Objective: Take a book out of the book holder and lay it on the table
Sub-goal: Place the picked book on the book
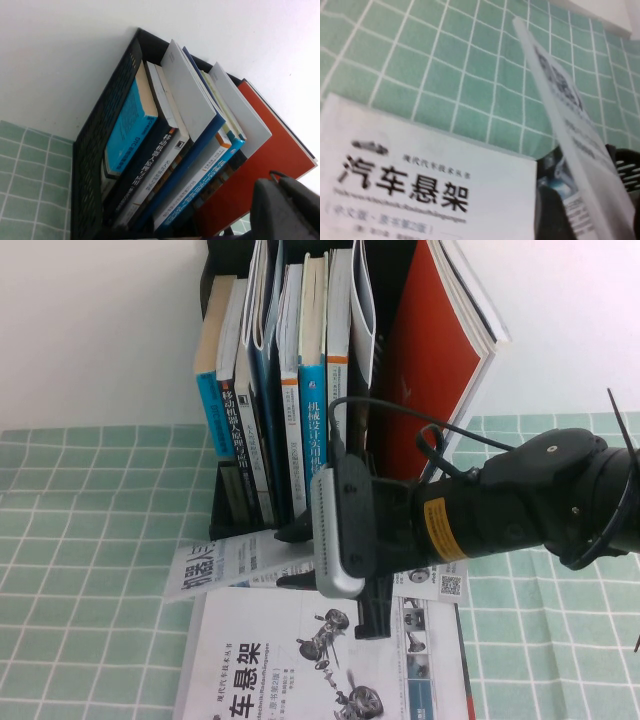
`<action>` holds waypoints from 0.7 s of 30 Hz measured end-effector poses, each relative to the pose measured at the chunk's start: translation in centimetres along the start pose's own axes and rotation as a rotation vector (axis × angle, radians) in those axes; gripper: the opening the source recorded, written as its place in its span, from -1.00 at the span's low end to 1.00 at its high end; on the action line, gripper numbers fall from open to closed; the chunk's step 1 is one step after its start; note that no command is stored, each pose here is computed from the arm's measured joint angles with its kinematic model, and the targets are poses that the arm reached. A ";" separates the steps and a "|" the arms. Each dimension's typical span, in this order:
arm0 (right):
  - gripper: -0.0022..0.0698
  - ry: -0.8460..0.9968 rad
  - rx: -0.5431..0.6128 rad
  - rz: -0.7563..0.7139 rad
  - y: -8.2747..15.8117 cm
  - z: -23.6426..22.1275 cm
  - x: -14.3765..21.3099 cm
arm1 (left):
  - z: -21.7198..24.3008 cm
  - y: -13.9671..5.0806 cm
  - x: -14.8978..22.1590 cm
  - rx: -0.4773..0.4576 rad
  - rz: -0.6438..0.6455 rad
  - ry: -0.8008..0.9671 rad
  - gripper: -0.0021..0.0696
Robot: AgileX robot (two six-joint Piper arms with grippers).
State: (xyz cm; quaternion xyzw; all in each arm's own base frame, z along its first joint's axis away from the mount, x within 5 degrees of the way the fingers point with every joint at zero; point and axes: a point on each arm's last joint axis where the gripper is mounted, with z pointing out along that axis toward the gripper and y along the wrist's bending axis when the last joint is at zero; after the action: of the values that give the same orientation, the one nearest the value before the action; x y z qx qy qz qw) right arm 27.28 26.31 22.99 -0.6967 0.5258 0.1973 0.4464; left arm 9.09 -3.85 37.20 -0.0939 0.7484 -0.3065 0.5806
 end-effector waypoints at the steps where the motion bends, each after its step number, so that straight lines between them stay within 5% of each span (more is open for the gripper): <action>1: 0.02 -0.005 -0.006 0.042 0.1 0.0 0.0 | 0.0 0.0 0.0 0.000 0.002 0.000 -0.95; 10: 0.02 -0.093 -0.153 0.209 1.3 -0.1 -0.9 | 0.0 0.0 0.0 0.002 -0.001 0.002 -0.95; 21: 0.02 -0.092 -0.166 0.266 1.4 -0.1 -0.9 | 0.0 -0.1 0.2 0.006 -0.005 0.025 -0.95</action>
State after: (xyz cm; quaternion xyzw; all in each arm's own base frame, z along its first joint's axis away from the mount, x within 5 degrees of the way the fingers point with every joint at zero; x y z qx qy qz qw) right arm 25.65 26.70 23.12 -0.6457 0.5741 0.3291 0.3811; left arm 9.01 -4.01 37.05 -0.0902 0.7546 -0.3112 0.5706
